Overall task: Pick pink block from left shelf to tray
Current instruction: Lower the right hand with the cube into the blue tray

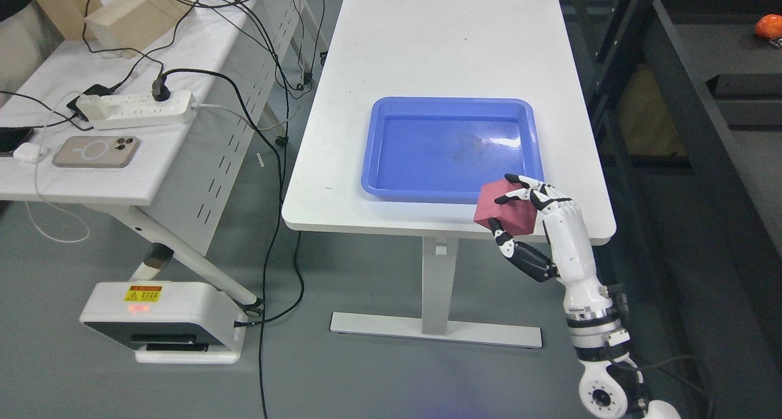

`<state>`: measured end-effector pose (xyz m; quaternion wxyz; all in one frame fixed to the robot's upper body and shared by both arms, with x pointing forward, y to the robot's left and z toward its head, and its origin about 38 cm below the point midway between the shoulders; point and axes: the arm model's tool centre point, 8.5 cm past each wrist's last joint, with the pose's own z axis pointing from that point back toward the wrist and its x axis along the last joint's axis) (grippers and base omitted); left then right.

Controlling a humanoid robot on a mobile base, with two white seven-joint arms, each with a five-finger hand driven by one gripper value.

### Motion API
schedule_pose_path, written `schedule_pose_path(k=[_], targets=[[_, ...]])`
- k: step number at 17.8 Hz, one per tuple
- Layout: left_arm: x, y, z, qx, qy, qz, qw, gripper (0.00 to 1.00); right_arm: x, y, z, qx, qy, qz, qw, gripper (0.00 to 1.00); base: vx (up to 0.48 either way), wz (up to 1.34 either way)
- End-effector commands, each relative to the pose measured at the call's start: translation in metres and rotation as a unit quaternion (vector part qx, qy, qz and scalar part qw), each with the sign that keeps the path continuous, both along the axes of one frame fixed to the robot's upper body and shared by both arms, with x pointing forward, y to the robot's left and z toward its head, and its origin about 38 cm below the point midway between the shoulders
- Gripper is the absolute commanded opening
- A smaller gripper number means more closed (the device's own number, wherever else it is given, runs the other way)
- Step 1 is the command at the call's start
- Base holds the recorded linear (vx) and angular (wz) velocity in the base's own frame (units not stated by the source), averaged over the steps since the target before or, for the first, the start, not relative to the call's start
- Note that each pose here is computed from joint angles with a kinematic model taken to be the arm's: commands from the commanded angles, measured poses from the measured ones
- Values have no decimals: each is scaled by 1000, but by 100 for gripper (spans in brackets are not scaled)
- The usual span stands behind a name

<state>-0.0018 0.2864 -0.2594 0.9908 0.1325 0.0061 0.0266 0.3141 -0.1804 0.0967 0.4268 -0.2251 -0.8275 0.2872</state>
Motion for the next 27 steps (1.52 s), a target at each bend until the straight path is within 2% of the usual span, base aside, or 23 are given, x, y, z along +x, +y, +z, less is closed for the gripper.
schedule_pose_path(k=[1, 7, 18, 22, 27], targets=[[25, 11, 1, 8, -23, -2, 1000, 100, -1, 12, -1, -16, 2, 29, 999, 6, 190, -4], [25, 11, 1, 8, -23, -2, 1000, 100, -6, 33, -7, -58, 6, 57, 997, 6, 199, -8], [25, 11, 1, 8, -23, -2, 1000, 100, -16, 48, -22, -102, 31, 83, 991, 7, 165, -19], [25, 11, 1, 8, -23, -2, 1000, 100, -14, 46, -26, -105, 44, 72, 991, 21, 92, -27], [26, 11, 1, 8, -24, -2, 1000, 100, -13, 46, -40, -115, 90, 72, 987, 43, 54, -5]])
